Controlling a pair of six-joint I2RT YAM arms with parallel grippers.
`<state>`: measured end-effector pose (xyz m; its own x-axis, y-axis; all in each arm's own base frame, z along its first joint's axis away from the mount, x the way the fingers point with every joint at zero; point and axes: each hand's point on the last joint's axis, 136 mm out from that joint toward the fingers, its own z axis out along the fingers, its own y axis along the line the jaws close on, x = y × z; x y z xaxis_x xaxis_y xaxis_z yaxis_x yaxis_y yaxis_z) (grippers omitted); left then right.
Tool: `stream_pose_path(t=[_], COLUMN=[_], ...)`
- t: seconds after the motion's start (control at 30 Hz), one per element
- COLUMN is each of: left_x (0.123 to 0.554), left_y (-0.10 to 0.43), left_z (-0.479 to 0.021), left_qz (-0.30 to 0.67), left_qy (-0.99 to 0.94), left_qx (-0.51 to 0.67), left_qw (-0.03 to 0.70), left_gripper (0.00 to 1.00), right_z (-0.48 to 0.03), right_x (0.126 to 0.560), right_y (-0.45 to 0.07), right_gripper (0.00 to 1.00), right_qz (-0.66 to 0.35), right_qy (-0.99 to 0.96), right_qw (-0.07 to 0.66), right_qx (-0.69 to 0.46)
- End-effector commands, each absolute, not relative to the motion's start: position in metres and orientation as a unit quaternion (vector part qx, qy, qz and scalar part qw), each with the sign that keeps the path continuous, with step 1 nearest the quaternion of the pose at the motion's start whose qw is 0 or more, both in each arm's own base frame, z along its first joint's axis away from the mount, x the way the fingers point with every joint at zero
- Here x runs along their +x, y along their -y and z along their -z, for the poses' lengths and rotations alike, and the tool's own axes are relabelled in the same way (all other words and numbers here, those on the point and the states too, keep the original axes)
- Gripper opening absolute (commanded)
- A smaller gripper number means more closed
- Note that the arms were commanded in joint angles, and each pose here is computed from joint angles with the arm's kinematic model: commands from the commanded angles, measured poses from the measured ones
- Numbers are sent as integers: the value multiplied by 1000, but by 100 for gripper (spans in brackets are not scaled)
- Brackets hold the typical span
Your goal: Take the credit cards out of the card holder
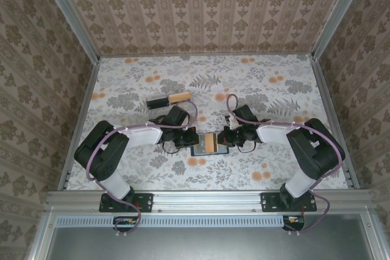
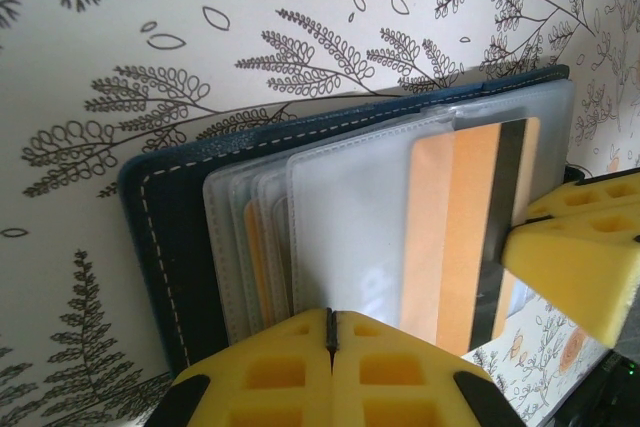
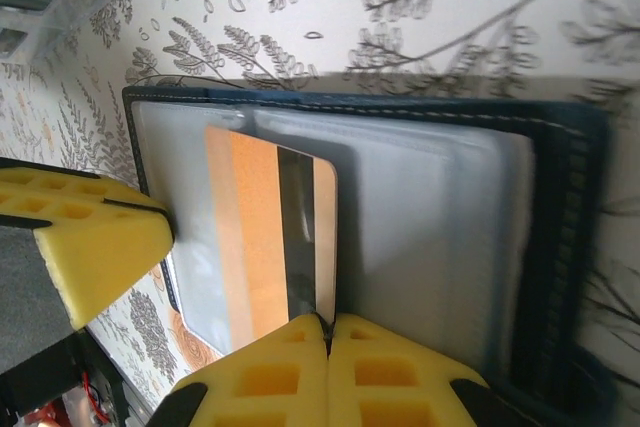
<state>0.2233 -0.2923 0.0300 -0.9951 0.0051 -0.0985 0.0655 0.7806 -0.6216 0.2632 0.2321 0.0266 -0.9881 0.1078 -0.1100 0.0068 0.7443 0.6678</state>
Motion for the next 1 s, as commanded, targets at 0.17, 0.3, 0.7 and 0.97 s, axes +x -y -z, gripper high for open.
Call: stream_pose_path(t=[0.17, 0.3, 0.7, 0.97], left_x=[212, 217, 249, 260], left_y=[280, 286, 309, 320], left_z=[-17, -31, -129, -183], left_qz=[301, 318, 439, 537], left_qy=[-953, -947, -890, -831], left_qx=[15, 22, 23, 9], left_qw=[20, 31, 118, 149], left_gripper=[0, 0, 60, 57], right_z=[-27, -42, -124, -187], right_x=[248, 250, 274, 291], right_y=[-193, -192, -199, -223], right_gripper=[0, 0, 0, 0], right_qz=[-317, -330, -375, -467], right_qy=[-945, -939, -911, -857], right_qw=[72, 83, 170, 217], right_qx=[48, 46, 26, 10])
